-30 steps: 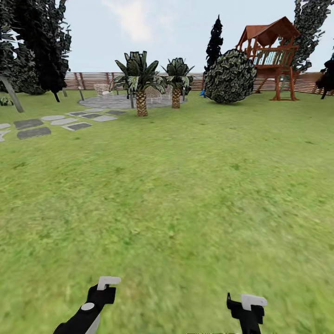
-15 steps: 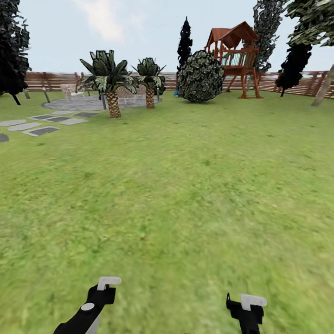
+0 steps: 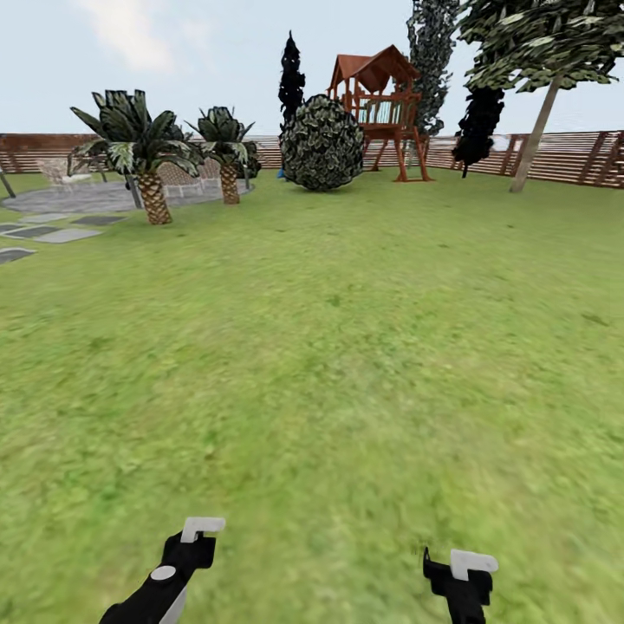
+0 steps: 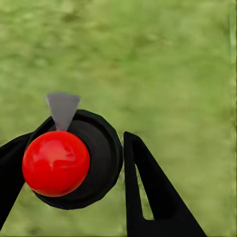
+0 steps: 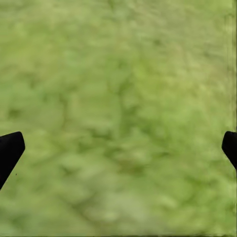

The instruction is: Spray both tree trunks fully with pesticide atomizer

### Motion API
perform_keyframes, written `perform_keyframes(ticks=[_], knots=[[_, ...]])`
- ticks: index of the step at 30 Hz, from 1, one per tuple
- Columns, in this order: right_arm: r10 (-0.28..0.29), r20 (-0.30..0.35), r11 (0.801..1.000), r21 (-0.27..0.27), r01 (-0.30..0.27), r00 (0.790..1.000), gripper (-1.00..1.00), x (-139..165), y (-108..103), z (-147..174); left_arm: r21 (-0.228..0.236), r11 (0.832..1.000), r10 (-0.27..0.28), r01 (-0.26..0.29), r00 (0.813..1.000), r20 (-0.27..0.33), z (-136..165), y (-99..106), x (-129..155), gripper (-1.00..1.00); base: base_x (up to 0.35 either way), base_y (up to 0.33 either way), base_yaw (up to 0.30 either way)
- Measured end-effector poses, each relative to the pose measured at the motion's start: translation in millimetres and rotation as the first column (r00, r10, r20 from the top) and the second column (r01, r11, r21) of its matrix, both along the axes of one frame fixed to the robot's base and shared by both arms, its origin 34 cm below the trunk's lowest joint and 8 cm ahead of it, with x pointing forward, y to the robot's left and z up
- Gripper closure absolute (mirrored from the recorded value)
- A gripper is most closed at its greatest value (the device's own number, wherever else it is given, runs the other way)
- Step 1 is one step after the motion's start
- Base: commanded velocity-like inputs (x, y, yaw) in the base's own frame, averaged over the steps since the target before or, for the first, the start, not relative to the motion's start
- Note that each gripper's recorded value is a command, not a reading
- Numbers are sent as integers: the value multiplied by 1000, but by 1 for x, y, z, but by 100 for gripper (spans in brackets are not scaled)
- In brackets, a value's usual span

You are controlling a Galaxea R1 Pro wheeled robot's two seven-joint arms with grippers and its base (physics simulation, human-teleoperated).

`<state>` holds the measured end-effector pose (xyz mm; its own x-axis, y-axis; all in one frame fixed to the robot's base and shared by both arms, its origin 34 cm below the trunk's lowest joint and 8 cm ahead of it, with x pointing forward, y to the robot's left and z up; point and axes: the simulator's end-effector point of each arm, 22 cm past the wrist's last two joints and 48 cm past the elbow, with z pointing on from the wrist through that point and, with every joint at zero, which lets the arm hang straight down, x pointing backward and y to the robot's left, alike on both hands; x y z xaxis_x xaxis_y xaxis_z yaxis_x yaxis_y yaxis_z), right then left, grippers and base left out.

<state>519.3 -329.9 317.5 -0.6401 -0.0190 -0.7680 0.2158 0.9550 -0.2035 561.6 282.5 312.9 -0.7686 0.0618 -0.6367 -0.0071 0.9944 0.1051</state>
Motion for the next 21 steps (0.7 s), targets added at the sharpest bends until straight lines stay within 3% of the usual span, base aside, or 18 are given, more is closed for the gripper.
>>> perform_keyframes(ticks=[21], knots=[[0, 0, 1000, 1, 0, 1000, -100, 0, 1, 0, 0, 1000, 1, -1, 1000, -2, 0, 0, 0, 100, 0, -270, -298]])
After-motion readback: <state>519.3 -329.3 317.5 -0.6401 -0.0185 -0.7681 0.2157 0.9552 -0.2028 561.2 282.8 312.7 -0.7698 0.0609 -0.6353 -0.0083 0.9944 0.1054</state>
